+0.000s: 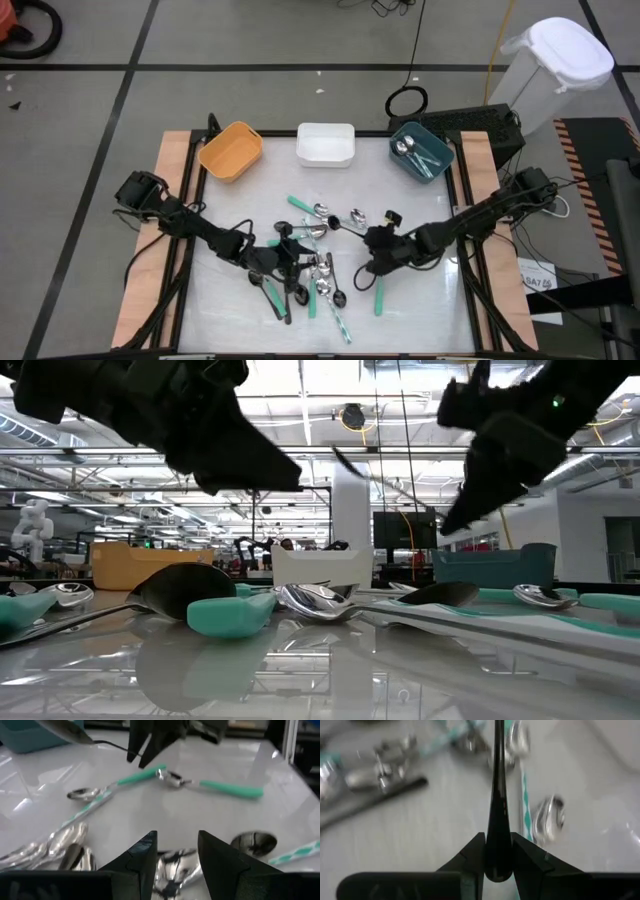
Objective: Sort silverware by color (type)
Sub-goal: Put the black spoon into the orange bin
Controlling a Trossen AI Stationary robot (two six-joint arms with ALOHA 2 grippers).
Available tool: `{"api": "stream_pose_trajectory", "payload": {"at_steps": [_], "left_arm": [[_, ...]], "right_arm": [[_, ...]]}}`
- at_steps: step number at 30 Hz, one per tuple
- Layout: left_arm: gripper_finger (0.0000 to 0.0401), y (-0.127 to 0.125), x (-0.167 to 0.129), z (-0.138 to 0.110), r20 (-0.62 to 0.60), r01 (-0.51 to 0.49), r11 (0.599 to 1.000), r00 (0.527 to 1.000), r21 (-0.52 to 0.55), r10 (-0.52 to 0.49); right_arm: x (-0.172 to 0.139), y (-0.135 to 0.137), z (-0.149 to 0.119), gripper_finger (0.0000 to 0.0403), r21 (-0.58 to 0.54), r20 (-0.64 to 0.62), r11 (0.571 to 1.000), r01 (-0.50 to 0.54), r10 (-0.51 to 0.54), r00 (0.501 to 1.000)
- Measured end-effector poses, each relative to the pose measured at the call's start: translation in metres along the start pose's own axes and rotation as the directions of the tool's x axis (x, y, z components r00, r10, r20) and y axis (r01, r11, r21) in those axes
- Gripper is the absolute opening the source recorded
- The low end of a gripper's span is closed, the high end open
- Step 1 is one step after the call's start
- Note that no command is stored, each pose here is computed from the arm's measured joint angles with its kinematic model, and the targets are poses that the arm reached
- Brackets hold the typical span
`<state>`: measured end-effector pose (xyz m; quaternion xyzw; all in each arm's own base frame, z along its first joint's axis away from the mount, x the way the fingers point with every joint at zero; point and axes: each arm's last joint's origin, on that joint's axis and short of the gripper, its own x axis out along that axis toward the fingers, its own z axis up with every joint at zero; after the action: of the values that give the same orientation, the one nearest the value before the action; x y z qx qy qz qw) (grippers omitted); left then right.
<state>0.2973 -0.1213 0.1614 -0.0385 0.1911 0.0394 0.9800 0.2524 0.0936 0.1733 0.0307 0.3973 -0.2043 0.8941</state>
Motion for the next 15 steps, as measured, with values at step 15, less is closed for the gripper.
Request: {"api": "stream_pose_trajectory", "payload": {"at_steps": [15], "left_arm": [[0.0143,-0.006,0.001,0.02,0.128,0.005,0.998,0.992,0.055,-0.012]], "right_arm": [[0.001,0.01,0.004,0.0067,-0.015,0.129,0.999,0.045,-0.042,0.991]]}}
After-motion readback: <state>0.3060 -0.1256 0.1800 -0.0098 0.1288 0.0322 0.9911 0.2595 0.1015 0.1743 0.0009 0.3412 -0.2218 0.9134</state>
